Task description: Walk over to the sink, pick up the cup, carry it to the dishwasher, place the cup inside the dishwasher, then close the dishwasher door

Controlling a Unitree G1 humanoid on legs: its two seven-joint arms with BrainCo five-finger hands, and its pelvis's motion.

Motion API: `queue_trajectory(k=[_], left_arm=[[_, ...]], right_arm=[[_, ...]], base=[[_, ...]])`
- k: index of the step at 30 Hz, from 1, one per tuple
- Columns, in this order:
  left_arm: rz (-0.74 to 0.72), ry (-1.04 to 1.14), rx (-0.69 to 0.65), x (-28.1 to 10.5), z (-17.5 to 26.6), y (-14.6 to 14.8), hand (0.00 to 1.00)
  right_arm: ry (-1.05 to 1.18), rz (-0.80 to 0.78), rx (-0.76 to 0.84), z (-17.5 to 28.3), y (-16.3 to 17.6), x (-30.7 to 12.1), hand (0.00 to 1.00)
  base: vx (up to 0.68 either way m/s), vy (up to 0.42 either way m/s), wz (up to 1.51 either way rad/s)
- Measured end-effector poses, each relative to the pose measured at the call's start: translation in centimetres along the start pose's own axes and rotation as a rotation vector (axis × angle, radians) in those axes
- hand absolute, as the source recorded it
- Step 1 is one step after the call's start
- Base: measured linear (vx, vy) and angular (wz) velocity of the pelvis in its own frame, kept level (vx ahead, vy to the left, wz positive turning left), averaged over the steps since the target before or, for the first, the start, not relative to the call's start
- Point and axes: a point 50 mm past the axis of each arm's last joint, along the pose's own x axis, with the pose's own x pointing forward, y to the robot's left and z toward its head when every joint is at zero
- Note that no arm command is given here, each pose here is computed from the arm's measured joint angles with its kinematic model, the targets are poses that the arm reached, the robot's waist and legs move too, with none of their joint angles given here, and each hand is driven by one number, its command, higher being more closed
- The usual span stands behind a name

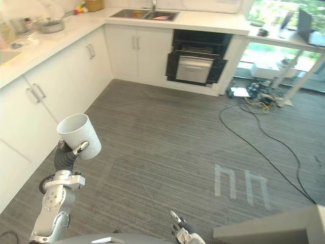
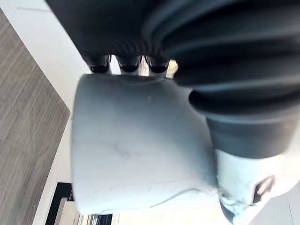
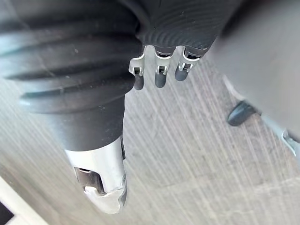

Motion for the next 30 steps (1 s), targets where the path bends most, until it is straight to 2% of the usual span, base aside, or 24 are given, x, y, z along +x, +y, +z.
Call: queue_trajectory(k=[5,7,8,15,20,25,30], left_arm=[[0.013,-0.003,-0.001,0.4,0.1,-0.2,1.0],[0.025,-0.003,0.001,0.4,0.1,-0.1,1.0],[0.097,0.036,0.042,0.6,-0.8,0.6,1.0],[0.125,0.032,0.037,0.7,-0.6,1.4,1.0],[0.212,0.151,-0.089,0.5,-2.2,3.1,1.0],[0.227,0.248,-0.257,-0.2,-3.6,2.3,1.0],[0.19,0.263,-0.28,-0.2,-3.5,2.1,1.0]], right_arm=[[-0.007,-0.028,0.008,-1.0,-2.2,-1.0,0.0],[-0.006,-0.024,0.009,-1.3,-2.5,-1.2,0.0],[-0.005,-0.019,-0.05,-1.2,-2.5,-1.2,0.0],[0.002,-0.017,-0.053,-1.3,-2.5,-1.2,0.0],[0.032,-0.032,-0.054,-1.6,-2.9,-1.4,0.0],[0.083,-0.052,-0.055,-1.1,-3.4,-1.5,0.0],[0.07,-0.066,-0.135,0.0,-3.7,-1.5,0.0]], base=[[-0.16,0.032,-0.2],[-0.08,0.027,-0.18],[-0.03,0.009,-0.05],[0.0,-0.003,-0.02],[-0.02,-0.058,-0.09],[-0.07,-0.053,0.02],[-0.01,-0.017,-0.1]])
